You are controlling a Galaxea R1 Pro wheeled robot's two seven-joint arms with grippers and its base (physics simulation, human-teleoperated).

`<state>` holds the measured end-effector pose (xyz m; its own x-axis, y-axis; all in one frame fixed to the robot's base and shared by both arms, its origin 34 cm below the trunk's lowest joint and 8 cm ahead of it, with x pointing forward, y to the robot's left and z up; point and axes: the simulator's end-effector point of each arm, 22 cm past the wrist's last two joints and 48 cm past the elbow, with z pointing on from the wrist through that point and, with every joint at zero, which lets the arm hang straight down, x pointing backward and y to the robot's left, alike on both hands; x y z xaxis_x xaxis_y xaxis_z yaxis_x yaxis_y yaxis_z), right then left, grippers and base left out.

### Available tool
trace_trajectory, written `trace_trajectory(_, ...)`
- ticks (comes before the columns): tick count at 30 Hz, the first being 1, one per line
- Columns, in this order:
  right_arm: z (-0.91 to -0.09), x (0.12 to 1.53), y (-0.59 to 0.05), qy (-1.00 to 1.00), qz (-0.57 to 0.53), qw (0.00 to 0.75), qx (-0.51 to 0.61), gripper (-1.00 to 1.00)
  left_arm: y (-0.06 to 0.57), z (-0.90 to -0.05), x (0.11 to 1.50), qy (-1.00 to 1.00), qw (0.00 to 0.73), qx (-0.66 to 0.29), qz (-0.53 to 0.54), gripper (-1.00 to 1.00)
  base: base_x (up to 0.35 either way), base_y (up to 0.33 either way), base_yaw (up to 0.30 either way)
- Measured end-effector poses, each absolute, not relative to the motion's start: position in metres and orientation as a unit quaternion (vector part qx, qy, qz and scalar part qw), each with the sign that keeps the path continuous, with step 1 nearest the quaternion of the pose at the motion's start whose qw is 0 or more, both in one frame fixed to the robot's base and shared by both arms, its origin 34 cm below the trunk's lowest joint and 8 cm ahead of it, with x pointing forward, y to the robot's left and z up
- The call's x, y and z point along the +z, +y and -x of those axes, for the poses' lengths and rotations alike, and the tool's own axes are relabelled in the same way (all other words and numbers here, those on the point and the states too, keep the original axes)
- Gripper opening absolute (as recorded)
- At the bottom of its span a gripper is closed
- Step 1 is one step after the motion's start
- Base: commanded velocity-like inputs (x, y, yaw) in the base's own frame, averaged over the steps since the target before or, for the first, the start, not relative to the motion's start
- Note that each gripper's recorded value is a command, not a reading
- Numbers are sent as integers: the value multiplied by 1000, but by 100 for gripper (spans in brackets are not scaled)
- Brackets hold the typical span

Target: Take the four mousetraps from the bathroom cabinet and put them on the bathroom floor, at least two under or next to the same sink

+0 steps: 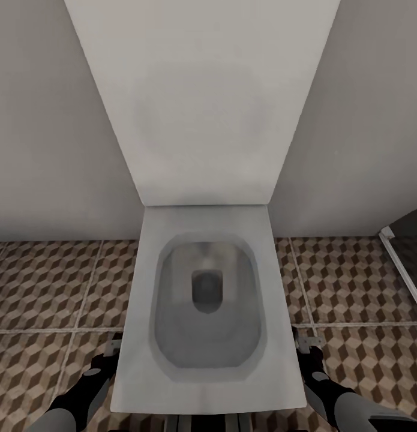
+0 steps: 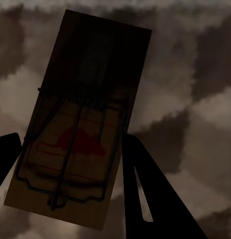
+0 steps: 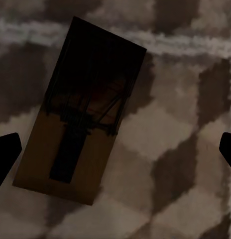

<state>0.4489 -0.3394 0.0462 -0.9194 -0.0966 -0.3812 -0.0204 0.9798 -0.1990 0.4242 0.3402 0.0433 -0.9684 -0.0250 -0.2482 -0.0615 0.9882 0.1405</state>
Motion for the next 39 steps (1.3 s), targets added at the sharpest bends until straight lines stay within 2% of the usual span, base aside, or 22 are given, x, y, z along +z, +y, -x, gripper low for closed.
trace_trajectory(5, -449, 46, -339, 975, 30, 199, -96, 100, 340, -424, 43, 989, 124, 73, 22, -100, 0, 0, 0)
trace_trajectory(6, -449, 46, -339, 975, 30, 198, -96, 100, 340, -424, 43, 989, 124, 73, 22, 100, 0, 0, 0)
trace_trajectory(39, -449, 46, -340, 975, 30, 198, -96, 100, 339, -420, 42, 990, 120, 70, 20, 100, 0, 0, 0)
